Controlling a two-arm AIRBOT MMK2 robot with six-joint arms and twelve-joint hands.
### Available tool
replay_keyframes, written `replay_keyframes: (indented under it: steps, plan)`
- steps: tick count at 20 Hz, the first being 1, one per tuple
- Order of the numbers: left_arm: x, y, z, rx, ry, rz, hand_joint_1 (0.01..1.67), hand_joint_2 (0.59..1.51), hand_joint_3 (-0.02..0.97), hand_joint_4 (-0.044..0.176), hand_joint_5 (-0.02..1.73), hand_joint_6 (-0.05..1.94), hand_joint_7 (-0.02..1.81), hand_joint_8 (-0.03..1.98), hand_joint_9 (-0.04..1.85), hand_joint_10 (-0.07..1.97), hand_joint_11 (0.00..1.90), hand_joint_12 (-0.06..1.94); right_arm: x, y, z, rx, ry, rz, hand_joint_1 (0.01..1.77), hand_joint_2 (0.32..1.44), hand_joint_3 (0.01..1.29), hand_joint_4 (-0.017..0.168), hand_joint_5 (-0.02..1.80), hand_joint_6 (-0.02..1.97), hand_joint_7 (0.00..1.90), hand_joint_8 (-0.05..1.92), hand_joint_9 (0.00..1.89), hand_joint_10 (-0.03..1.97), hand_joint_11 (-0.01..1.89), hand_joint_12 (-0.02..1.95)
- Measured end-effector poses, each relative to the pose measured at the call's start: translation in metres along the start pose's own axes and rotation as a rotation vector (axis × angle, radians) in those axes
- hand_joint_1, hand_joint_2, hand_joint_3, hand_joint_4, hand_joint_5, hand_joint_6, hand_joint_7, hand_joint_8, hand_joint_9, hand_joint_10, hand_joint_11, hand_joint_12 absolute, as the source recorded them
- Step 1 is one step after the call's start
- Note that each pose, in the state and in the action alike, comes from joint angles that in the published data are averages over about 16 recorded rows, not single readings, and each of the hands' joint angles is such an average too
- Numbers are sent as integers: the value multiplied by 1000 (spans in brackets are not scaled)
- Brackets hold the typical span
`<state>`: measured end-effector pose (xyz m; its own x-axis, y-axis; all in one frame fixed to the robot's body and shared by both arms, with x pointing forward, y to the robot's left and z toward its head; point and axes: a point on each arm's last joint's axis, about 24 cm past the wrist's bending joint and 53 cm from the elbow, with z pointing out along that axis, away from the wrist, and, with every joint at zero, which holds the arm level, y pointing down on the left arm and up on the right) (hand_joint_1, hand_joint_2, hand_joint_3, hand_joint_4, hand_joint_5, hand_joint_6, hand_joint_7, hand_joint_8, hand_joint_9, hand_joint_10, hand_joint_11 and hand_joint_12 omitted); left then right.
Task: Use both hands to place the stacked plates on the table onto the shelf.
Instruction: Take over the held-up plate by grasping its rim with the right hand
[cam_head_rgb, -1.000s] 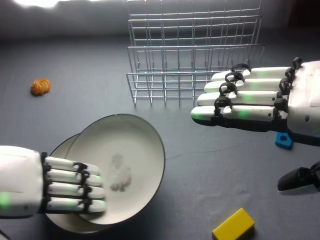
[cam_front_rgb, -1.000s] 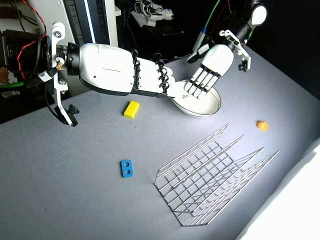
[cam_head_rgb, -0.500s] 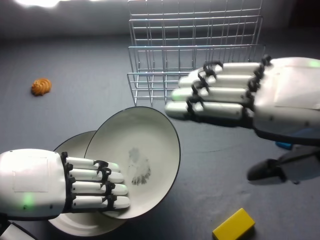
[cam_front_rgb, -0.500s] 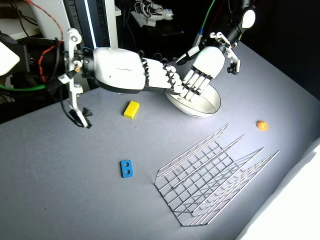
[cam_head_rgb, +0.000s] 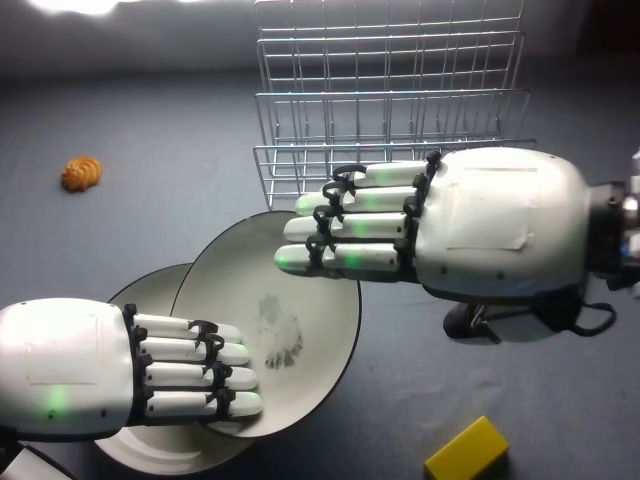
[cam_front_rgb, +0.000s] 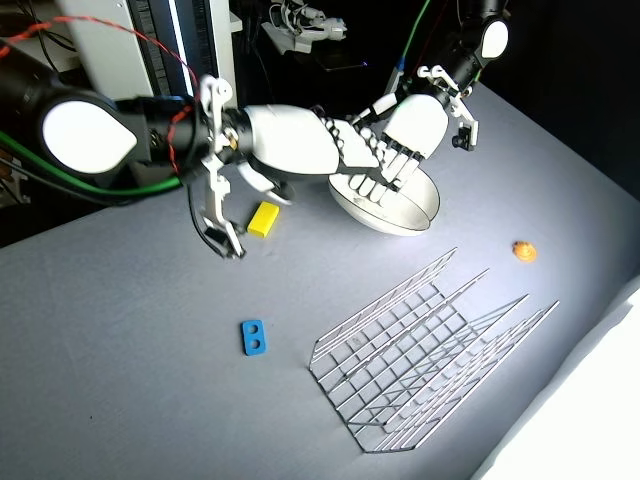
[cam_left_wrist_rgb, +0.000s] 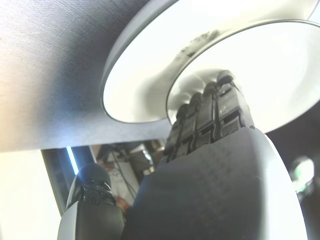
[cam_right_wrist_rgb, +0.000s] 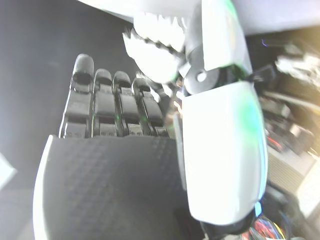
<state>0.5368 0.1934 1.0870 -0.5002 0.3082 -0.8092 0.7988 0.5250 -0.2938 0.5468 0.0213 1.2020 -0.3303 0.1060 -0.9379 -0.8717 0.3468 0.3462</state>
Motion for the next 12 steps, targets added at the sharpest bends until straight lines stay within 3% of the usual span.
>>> replay_keyframes:
  steps: [12]
  plan:
    - [1,2,-1,-5,-2,-15,13,1087,18,-5,-7,-23,-10,-20,-18,-21,15,-17,23,-5,43,-25,29,-64,1230,946,25,1,50,20,28,13,32,5,14,572]
